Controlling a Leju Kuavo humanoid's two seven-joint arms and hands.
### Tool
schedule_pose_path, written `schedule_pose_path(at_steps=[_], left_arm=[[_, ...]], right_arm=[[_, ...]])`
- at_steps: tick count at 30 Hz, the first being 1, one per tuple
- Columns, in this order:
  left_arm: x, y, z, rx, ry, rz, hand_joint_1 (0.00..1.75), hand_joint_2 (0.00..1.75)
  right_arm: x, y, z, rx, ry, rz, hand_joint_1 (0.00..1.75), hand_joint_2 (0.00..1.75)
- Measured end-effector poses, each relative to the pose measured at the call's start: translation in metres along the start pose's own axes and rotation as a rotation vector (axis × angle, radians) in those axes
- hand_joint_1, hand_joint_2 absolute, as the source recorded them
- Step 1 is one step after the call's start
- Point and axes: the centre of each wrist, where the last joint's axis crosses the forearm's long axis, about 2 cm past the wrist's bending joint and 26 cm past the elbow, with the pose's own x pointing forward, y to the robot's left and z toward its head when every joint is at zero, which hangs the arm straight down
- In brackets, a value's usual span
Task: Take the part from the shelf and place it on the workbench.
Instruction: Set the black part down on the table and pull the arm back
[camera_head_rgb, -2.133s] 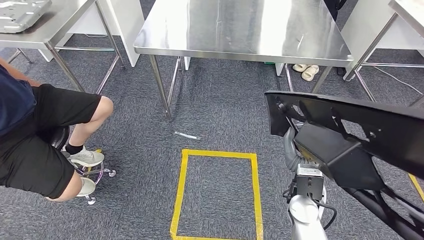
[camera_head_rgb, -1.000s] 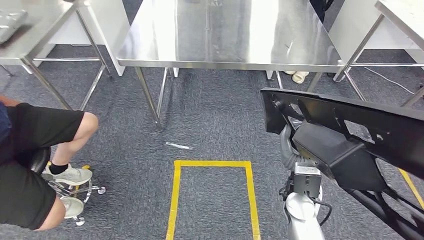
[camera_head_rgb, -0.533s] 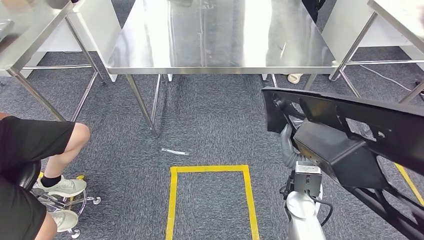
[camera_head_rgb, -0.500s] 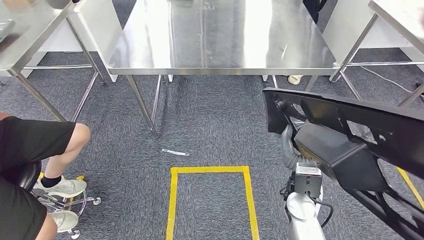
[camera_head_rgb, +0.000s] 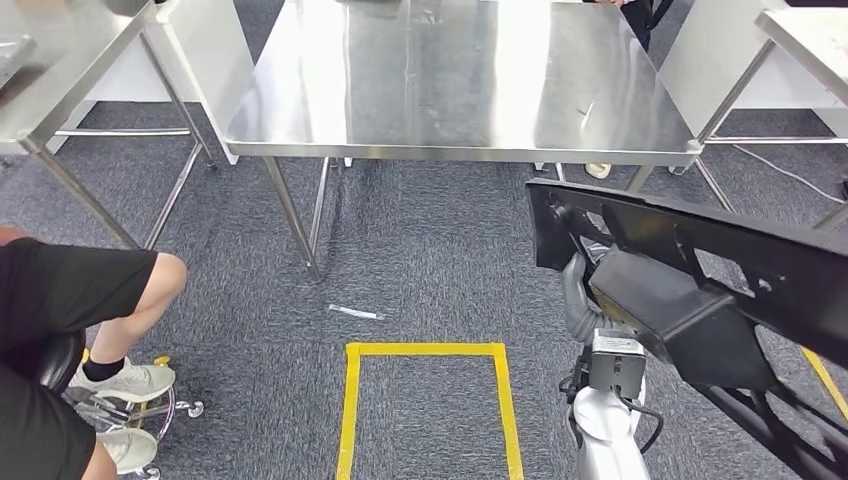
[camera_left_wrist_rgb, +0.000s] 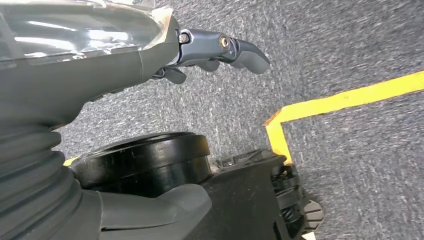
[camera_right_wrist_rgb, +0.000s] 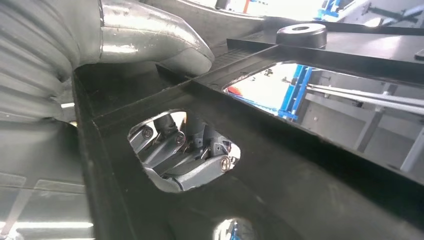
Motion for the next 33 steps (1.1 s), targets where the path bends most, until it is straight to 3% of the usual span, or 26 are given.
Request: schedule_pose_path(at_steps=[33], left_arm=[[-0.0013,-0.0038,0.0017,0.022,0.017,0.01,0.0,1.75]], right_arm=[[-0.0059,0.0037,0.0033,0.034,-0.006,-0.014,1.75,1.75]])
